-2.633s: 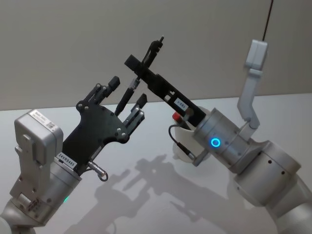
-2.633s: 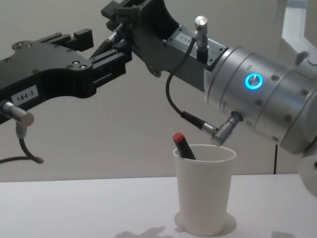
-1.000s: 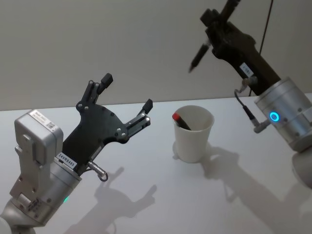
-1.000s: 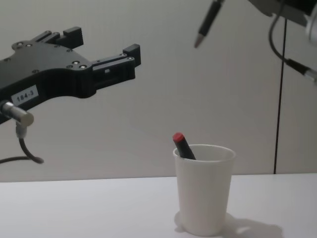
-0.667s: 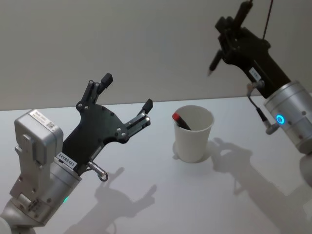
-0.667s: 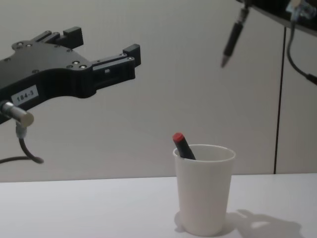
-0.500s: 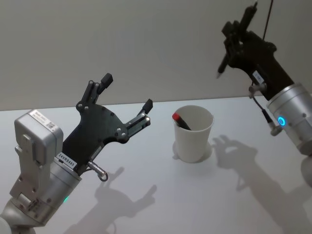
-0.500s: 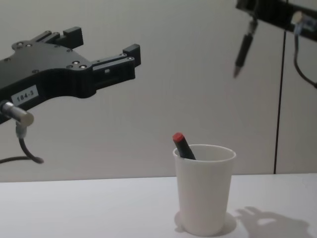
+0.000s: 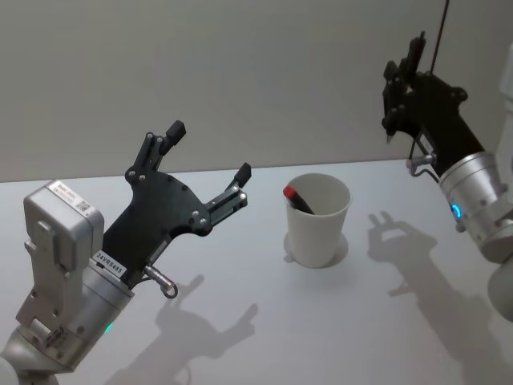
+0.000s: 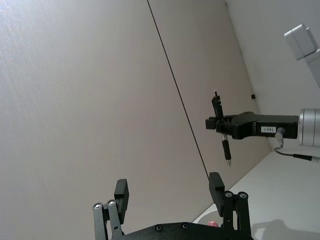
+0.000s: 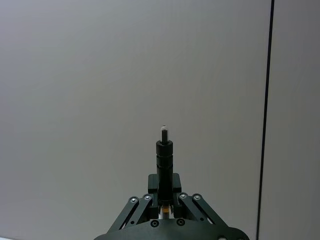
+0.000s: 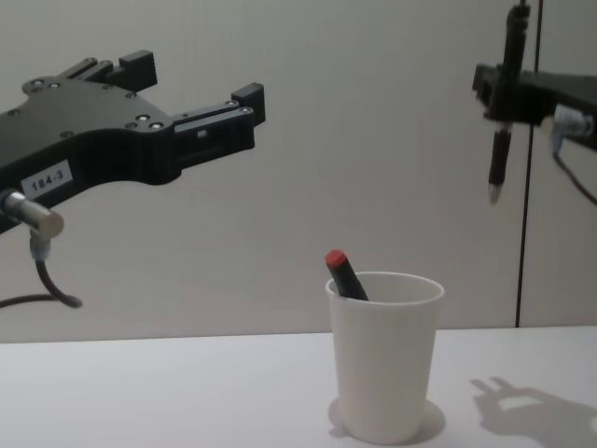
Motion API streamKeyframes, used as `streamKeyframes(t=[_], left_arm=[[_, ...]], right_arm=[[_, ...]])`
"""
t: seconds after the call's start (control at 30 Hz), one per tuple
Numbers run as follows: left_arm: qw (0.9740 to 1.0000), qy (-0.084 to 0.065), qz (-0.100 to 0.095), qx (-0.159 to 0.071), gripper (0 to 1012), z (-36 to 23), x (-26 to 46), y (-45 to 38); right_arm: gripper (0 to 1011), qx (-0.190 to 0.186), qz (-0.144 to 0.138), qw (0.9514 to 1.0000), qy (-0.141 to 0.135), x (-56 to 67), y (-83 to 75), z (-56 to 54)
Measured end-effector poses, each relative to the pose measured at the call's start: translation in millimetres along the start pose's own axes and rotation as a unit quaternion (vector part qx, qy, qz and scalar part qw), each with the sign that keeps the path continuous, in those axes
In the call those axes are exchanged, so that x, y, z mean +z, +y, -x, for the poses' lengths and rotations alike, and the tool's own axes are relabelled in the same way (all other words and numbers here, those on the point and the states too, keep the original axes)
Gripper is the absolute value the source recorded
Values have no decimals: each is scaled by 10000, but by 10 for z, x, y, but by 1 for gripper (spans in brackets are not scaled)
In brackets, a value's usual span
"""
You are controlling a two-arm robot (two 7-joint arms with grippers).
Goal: Place the pen into the pen holder.
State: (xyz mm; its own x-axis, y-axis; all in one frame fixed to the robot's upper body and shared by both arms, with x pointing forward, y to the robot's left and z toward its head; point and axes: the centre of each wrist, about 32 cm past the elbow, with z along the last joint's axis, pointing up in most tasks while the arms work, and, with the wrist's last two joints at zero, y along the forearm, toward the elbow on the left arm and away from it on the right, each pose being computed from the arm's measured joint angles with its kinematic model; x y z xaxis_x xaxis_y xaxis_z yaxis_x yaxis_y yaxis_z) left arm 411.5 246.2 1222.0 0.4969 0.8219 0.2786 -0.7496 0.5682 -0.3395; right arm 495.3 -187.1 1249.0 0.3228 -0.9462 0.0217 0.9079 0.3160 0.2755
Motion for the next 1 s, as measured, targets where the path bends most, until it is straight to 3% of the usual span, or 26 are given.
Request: streamKeyframes(t=[0.27, 0.47, 1.0], left_arm=[[10000, 0, 0, 0, 1001, 0, 0, 0], [10000, 0, 0, 0, 1001, 0, 0, 0], [10000, 0, 1, 0, 1001, 0, 0, 0]], right_arm=[[130, -85, 152, 9976, -666, -162, 98, 118], [130, 19, 126, 9957, -918, -231, 184, 233], [130, 545, 115, 9932, -1022, -271, 293, 497]])
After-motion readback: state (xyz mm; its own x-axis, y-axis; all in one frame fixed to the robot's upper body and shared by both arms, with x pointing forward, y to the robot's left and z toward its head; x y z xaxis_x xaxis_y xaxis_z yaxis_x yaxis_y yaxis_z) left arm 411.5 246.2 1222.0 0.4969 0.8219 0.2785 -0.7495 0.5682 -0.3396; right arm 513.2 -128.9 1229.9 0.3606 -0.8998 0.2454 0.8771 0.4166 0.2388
